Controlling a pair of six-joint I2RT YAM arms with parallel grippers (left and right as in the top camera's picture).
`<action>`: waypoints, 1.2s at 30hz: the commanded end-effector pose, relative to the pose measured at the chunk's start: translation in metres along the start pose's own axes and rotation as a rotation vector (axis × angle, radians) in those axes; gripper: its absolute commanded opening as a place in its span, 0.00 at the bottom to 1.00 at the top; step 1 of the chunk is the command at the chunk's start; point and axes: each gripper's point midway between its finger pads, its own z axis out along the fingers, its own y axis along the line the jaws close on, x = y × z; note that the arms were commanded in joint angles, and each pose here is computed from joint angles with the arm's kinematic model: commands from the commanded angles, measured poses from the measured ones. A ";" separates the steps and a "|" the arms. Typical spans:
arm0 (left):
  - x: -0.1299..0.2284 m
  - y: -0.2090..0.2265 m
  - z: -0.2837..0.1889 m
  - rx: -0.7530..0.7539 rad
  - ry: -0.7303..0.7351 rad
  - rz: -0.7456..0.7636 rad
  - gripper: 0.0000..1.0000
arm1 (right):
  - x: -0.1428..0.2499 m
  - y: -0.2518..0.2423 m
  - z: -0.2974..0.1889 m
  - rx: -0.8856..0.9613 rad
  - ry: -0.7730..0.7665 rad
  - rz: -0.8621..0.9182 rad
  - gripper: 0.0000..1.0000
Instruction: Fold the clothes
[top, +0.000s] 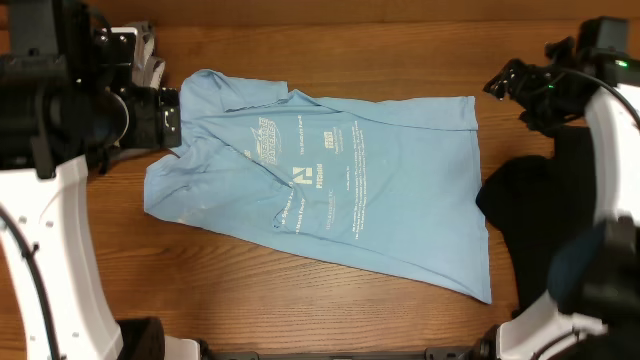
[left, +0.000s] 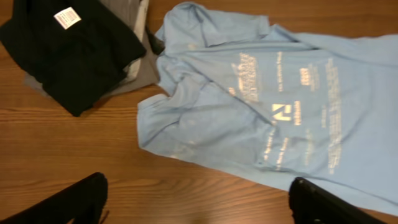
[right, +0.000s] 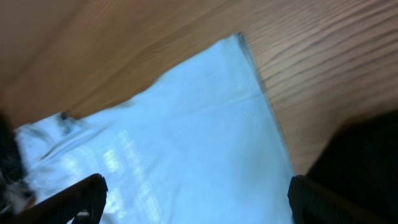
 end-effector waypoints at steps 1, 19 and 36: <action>0.006 -0.015 -0.003 0.074 0.003 -0.010 0.97 | 0.014 0.030 -0.046 -0.078 -0.039 -0.052 0.97; 0.031 -0.030 0.224 0.189 0.270 0.153 0.96 | 0.096 0.080 -0.047 -0.116 0.183 -0.216 0.96; 0.061 -0.021 0.351 0.133 0.410 0.131 0.88 | 0.105 0.073 -0.045 -0.042 0.209 -0.229 0.96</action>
